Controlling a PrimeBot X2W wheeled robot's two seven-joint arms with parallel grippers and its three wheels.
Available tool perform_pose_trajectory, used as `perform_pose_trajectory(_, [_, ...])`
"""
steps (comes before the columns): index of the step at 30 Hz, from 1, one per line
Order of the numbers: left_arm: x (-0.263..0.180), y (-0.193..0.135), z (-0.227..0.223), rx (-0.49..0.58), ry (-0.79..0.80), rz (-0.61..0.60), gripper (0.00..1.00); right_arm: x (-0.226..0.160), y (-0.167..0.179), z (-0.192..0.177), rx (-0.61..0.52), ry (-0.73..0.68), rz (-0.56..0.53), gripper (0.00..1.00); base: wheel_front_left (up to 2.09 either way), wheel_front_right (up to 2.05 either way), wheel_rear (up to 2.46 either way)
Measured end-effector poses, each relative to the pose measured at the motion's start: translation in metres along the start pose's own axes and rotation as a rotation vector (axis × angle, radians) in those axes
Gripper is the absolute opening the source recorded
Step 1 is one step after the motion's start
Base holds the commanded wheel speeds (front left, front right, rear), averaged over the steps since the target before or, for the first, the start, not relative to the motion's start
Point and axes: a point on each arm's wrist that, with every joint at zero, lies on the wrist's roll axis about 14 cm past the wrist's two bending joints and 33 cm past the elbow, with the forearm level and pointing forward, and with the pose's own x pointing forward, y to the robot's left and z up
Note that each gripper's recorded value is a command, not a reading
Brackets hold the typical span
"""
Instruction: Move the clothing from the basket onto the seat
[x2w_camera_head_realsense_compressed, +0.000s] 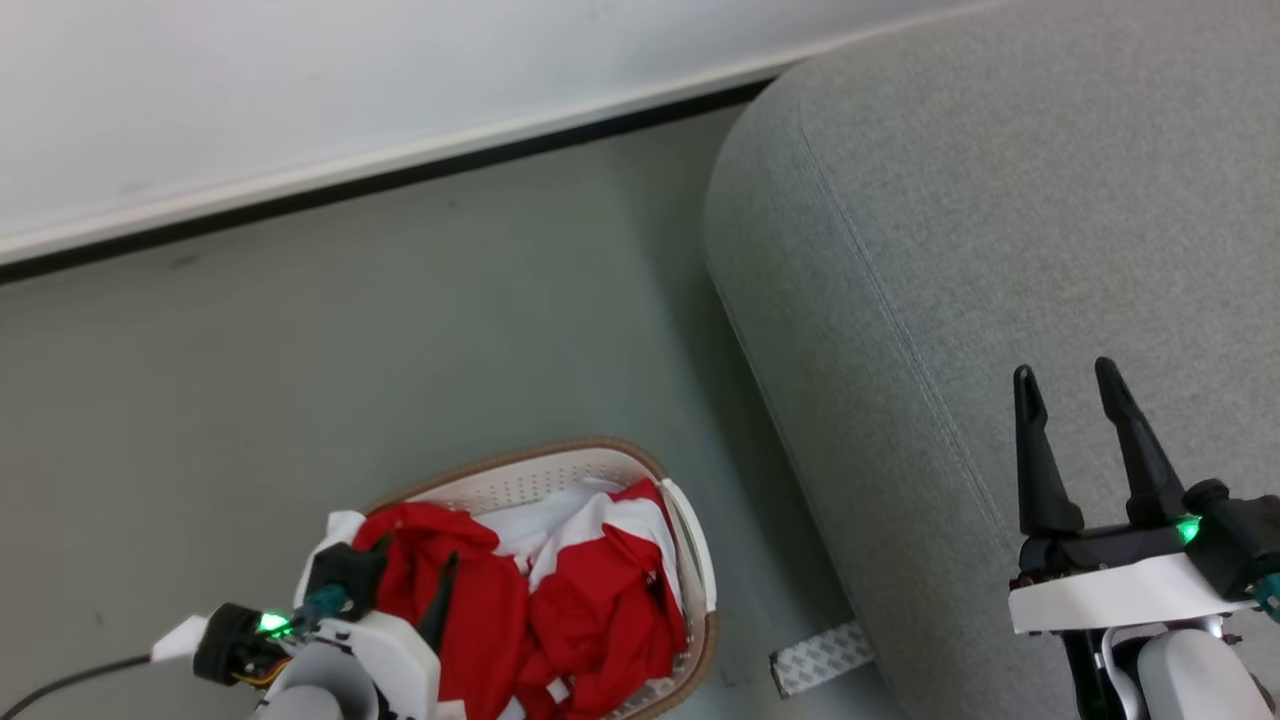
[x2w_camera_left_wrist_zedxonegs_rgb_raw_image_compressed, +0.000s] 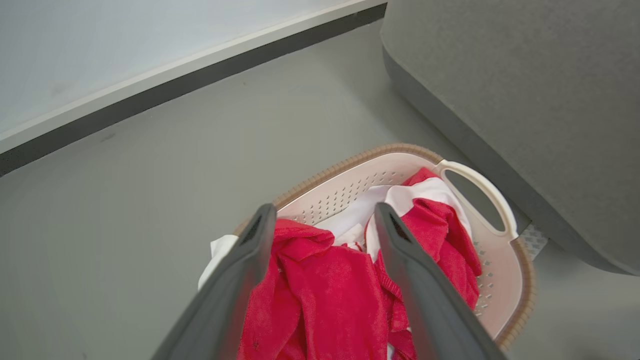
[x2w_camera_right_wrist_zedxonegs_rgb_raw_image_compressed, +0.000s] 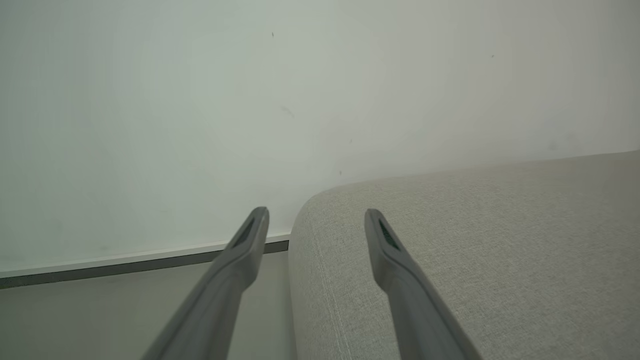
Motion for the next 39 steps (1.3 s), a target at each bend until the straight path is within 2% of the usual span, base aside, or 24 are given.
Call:
perform_pose_trajectory(10, [0.026,-0.022,-0.078,0.101,0.345,-0.155,1.0,0.02,-0.013,-0.003,0.017,-0.008,-0.041,1.0,0.0,0.0,0.0])
perform_pose_trajectory(19, [0.036,-0.01,-0.137,0.19,0.618,-0.211,1.0,0.037,-0.016,-0.015,0.018,0.01,-0.049,1.0,0.0,0.0,0.0])
perform_pose_trajectory(28, [0.055,-0.007,-0.167,0.298,0.727,-0.275,1.0,0.043,-0.021,-0.035,0.025,0.061,-0.066,1.0,0.0,0.0,0.0])
perform_pose_trajectory(39, [0.065,-0.026,-0.203,0.363,0.819,-0.375,1.0,0.039,-0.038,-0.052,0.003,0.115,-0.115,1.0,0.0,0.0,0.0])
